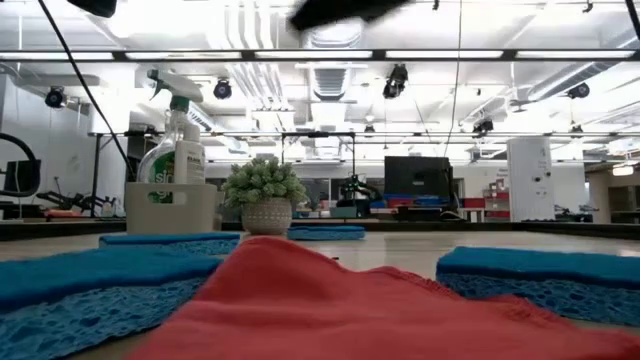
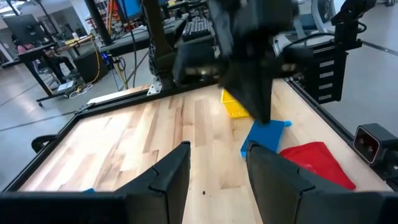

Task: Pick & Place Kitchen Items
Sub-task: Put the red towel into the green bucket

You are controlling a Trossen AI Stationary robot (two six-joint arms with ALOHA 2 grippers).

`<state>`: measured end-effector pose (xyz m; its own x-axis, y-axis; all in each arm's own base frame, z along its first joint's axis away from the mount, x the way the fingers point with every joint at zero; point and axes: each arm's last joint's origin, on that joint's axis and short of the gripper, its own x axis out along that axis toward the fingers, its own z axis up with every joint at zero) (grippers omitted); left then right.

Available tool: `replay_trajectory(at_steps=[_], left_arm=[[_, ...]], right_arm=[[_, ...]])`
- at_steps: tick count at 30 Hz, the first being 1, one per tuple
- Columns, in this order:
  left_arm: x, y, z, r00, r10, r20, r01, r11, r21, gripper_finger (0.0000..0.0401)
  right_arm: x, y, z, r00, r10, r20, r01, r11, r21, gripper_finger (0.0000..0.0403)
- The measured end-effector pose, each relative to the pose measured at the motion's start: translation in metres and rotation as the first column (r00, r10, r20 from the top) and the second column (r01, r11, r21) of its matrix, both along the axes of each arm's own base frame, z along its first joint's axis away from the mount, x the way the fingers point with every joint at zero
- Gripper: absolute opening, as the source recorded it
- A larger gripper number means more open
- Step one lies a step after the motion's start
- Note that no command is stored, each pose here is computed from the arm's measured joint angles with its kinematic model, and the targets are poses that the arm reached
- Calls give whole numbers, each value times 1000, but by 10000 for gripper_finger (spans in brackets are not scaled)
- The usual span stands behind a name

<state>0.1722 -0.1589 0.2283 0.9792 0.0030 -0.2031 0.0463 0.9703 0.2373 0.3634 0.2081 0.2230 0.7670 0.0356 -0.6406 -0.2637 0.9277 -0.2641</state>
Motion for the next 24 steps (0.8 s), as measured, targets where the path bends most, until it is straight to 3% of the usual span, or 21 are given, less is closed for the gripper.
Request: replay_trajectory(at_steps=[6,16,19,24], left_arm=[[0,0,0,1000,1,-1,-1,1000,-3,158],[0,0,-1,1000,2,-9,-2,1000,-1,158],[0,0,-2,1000,2,-13,-2,1000,2,158],[0,1,-2,1000,6,-15,-6,1000,-1,158]], right_arm=[[-6,2,17,995,101,-29,-93,977,191,18],[8,13,-33,969,161,-189,-101,951,294,24],[12,16,-42,962,169,-216,-101,950,294,61],[15,19,-44,947,190,-258,-109,948,299,165]])
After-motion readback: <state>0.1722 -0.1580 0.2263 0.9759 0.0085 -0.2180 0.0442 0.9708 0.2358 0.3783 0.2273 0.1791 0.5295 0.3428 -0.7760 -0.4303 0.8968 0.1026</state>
